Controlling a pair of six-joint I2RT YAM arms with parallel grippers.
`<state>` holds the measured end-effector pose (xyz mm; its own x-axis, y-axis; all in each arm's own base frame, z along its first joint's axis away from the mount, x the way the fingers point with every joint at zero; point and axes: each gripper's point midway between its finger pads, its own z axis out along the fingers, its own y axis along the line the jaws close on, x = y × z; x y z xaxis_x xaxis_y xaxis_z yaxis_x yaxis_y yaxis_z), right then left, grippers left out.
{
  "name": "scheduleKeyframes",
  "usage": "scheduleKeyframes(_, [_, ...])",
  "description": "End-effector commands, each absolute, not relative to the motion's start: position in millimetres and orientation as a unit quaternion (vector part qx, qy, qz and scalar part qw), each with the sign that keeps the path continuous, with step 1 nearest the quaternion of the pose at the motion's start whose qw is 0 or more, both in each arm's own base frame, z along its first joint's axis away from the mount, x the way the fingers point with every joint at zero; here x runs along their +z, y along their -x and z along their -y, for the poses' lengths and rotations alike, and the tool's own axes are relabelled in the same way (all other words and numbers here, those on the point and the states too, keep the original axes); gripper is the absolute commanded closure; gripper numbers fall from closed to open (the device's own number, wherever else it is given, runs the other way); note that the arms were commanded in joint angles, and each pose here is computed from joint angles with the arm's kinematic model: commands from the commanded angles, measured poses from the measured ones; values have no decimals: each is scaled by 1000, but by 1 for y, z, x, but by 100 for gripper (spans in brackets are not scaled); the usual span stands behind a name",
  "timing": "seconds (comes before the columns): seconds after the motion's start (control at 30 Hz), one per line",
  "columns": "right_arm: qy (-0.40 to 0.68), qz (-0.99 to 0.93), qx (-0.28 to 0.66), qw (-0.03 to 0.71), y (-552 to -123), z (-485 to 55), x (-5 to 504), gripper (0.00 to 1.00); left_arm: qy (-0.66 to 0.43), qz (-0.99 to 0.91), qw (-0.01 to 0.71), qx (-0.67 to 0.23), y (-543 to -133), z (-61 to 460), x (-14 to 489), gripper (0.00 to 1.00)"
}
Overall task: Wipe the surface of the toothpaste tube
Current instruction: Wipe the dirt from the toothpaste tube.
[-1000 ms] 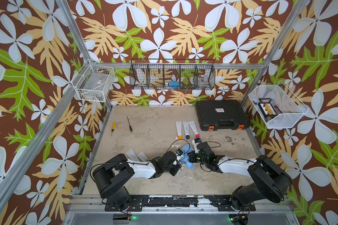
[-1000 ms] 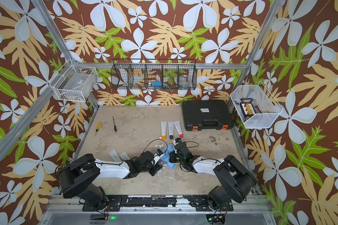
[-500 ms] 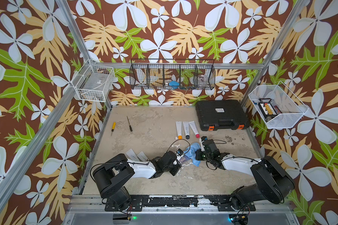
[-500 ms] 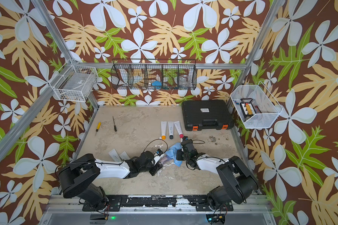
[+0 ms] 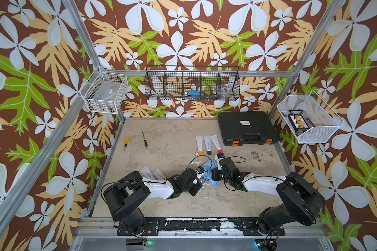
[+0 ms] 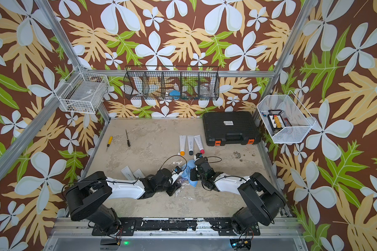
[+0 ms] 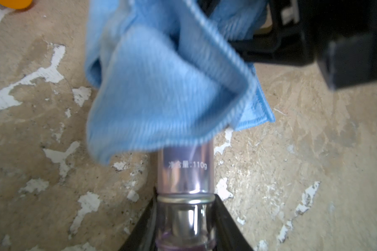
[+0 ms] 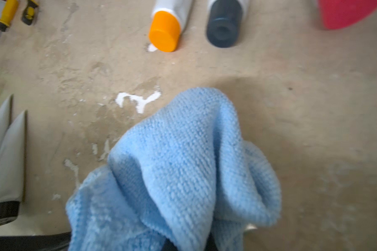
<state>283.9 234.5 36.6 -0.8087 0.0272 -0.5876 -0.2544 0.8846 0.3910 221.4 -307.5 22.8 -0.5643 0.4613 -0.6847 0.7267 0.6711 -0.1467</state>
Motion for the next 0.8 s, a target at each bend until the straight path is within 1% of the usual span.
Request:
scheduleKeyframes(0.0, [76, -937, 256, 227, -248, -252, 20, 100, -347, -852, 321, -225, -224, 315, 28, 78])
scheduleKeyframes(0.2, [92, -931, 279, 216, -232, -276, 26, 100, -347, -851, 323, -225, -224, 315, 29, 78])
scheduleKeyframes(0.47, [91, -924, 307, 211, -224, -288, 36, 100, -347, -851, 325, -223, -224, 313, 30, 79])
scheduleKeyframes(0.6, [94, -927, 292, 218, -226, -284, 35, 100, -346, -851, 326, -225, -224, 314, 31, 78])
scheduleKeyframes(0.77, [102, -933, 248, 241, -236, -269, 30, 100, -347, -850, 327, -225, -223, 313, 32, 79])
